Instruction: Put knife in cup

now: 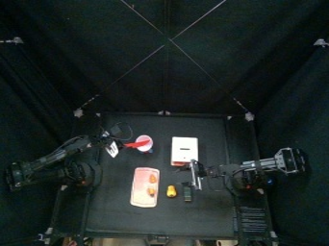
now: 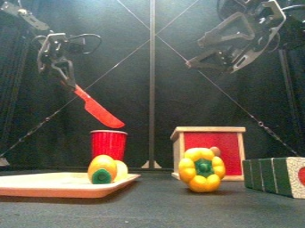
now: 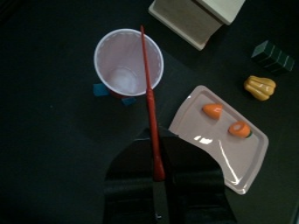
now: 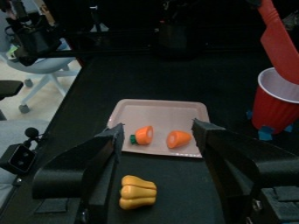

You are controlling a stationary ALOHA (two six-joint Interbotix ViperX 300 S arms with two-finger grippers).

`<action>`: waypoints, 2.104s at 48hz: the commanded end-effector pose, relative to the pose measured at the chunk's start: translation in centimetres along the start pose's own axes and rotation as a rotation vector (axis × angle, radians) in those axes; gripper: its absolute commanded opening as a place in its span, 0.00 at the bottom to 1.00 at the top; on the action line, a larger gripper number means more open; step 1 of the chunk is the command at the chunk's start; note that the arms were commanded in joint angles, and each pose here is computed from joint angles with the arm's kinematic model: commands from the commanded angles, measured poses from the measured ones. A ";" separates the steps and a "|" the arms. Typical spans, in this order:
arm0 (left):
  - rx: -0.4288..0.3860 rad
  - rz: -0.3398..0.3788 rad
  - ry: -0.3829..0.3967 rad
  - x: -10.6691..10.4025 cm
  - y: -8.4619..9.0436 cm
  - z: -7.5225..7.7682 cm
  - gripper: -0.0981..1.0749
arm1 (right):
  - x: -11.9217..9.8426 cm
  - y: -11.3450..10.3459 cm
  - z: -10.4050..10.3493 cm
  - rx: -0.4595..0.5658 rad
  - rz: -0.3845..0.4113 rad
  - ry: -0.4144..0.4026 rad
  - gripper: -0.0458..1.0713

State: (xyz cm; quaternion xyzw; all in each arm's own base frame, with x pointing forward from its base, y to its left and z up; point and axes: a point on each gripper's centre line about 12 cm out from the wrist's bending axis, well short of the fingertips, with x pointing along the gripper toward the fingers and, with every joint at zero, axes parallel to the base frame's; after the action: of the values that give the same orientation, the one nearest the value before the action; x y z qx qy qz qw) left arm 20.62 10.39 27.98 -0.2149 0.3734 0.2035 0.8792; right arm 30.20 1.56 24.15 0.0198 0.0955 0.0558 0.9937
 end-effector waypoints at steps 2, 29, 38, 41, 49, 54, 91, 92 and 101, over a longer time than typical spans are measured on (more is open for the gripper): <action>-0.013 -0.002 0.001 0.3 0.1 0.1 0.33 | -0.1 0.0 1.0 -0.004 0.000 -0.036 0.89; -0.050 0.022 0.017 1.3 1.1 0.4 0.38 | -0.1 -0.1 0.9 -0.005 -0.001 -0.033 0.89; -0.072 0.006 0.004 1.3 0.9 0.5 0.53 | 0.0 -0.1 0.9 -0.005 -0.001 -0.032 0.89; -0.076 0.003 0.001 1.3 0.9 0.6 0.59 | 0.0 -0.1 0.9 -0.005 -0.001 -0.032 0.89; -0.078 0.003 0.000 1.4 0.9 0.5 0.70 | 0.0 -0.1 1.0 -0.005 -0.003 -0.034 0.89; -0.078 0.003 -0.004 1.3 0.9 0.6 0.74 | 0.0 -0.1 0.9 -0.004 -0.003 -0.032 0.89; -0.070 0.004 -0.071 0.5 0.9 0.6 0.74 | 0.0 -0.1 0.9 -0.003 -0.003 -0.030 0.89; -0.071 0.003 -0.069 0.5 0.9 0.6 0.74 | 0.0 -0.1 0.8 -0.003 -0.003 -0.029 0.89; -0.069 0.003 -0.074 0.5 0.9 0.6 0.74 | -0.1 -0.1 0.8 0.000 -0.001 -0.029 0.89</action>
State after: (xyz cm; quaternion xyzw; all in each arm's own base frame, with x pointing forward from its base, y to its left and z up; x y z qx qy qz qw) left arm 20.68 11.37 27.23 -0.2403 0.3440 0.2237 0.8797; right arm 30.23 1.42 24.10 0.0193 0.0963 0.0538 0.9937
